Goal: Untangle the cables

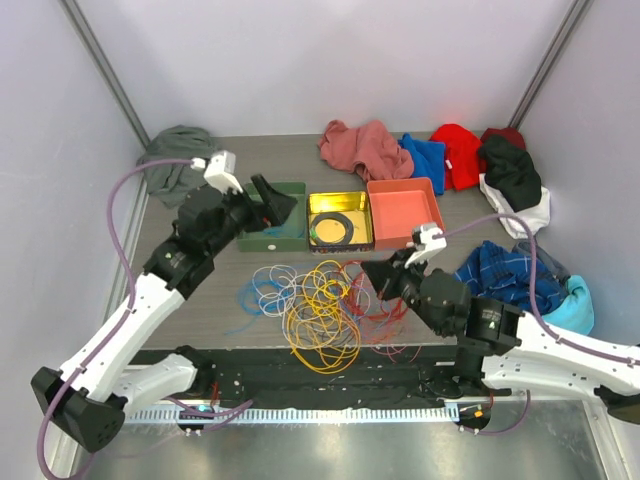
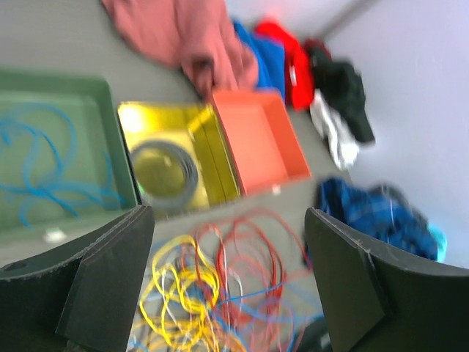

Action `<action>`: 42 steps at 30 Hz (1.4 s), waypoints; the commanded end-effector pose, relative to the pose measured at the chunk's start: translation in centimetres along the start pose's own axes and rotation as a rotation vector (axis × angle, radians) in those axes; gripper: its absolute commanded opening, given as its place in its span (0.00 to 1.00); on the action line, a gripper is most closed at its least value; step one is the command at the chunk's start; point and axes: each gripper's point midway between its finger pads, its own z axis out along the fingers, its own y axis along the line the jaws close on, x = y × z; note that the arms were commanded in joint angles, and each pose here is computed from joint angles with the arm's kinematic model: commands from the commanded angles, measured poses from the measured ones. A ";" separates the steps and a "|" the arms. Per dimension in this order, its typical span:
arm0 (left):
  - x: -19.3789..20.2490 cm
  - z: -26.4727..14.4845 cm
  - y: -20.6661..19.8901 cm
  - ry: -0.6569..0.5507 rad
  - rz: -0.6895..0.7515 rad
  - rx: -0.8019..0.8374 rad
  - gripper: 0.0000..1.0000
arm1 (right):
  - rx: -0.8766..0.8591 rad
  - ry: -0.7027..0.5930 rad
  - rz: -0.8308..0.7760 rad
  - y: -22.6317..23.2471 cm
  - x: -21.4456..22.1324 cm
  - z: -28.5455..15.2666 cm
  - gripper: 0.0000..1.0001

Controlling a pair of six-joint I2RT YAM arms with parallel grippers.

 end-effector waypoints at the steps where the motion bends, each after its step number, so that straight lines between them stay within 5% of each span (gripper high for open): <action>1: 2.6 -1.3 -3.5 0.037 -0.024 0.209 0.88 | -0.113 -0.155 -0.037 5.7 -8.9 -0.6 0.01; 11: 3.4 -3.6 -6.2 0.042 0.008 0.320 0.91 | -0.282 -0.339 -0.092 15.4 -21.9 -1.8 0.01; 26: 2.0 -7.9 -9.3 -0.101 0.052 0.592 1.00 | -0.334 -0.332 -0.086 18.3 -22.7 -0.4 0.01; 34: 3.2 -4.5 -6.8 -0.054 0.042 0.426 1.00 | -0.335 -0.326 -0.077 18.8 -22.3 0.3 0.01; 42: 3.3 -6.7 2.8 -0.097 -0.061 -0.058 0.89 | -0.288 -0.382 -0.158 21.4 -25.2 4.8 0.01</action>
